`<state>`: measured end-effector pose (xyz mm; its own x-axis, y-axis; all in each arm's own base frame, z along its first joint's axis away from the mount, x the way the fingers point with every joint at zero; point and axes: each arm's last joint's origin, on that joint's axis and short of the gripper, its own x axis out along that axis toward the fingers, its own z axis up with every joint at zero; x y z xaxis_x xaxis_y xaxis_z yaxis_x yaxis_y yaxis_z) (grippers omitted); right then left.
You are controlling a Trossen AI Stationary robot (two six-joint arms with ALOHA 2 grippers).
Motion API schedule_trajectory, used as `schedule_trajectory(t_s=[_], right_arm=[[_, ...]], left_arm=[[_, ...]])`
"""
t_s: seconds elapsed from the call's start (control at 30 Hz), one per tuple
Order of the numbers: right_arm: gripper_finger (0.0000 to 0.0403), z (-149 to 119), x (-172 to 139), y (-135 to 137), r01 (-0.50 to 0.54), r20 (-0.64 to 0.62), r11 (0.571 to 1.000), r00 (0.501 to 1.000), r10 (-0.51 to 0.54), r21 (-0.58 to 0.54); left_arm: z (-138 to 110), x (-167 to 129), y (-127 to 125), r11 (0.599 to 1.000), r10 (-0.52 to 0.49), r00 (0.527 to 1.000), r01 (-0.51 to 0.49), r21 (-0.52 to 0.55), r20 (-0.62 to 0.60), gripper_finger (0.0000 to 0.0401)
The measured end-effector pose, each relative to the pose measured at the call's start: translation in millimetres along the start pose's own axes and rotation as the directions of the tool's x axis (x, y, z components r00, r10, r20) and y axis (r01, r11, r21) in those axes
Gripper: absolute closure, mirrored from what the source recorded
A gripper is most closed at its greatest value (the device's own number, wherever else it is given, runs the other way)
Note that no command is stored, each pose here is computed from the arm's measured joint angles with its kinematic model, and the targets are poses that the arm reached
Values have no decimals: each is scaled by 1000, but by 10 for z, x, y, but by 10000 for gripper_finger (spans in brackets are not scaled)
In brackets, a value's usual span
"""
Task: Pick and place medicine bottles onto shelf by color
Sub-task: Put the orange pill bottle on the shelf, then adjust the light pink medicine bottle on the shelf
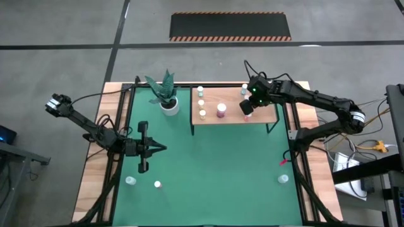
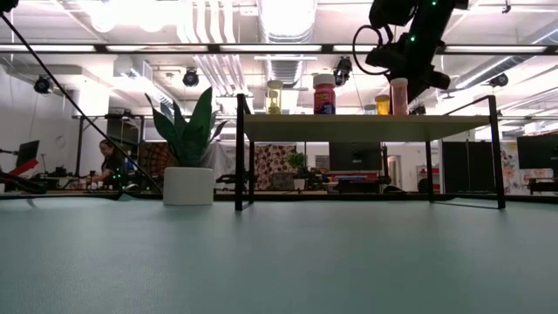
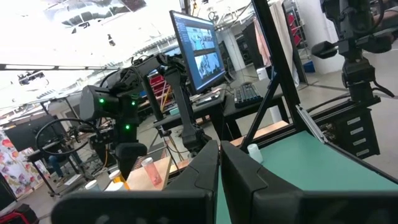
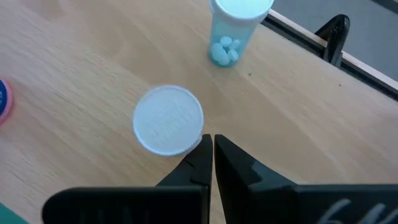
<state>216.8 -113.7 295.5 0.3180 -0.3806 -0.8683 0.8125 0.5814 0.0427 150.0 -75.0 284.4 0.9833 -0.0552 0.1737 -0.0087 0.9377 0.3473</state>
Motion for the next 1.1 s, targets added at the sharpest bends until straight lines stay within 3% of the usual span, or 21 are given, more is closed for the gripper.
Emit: schedule_trajectory(t_s=[0.43, 0.77, 1.1], right_arm=[[394, -67, 70, -17, 16, -34, 1000, 999, -17, -12], [394, -12, -342, -57, 30, -73, 999, 997, -32, -24], [394, -282, -683, 153, -125, 53, 986, 990, 132, -113]], left_arm=[[-1, 0, -1, 1000, -1, 1000, 1, 1, -1, 401], [-2, 0, -1, 1000, -1, 1000, 1, 1, -1, 401], [-7, -1, -3, 1000, -1, 1000, 1, 1, -2, 401]])
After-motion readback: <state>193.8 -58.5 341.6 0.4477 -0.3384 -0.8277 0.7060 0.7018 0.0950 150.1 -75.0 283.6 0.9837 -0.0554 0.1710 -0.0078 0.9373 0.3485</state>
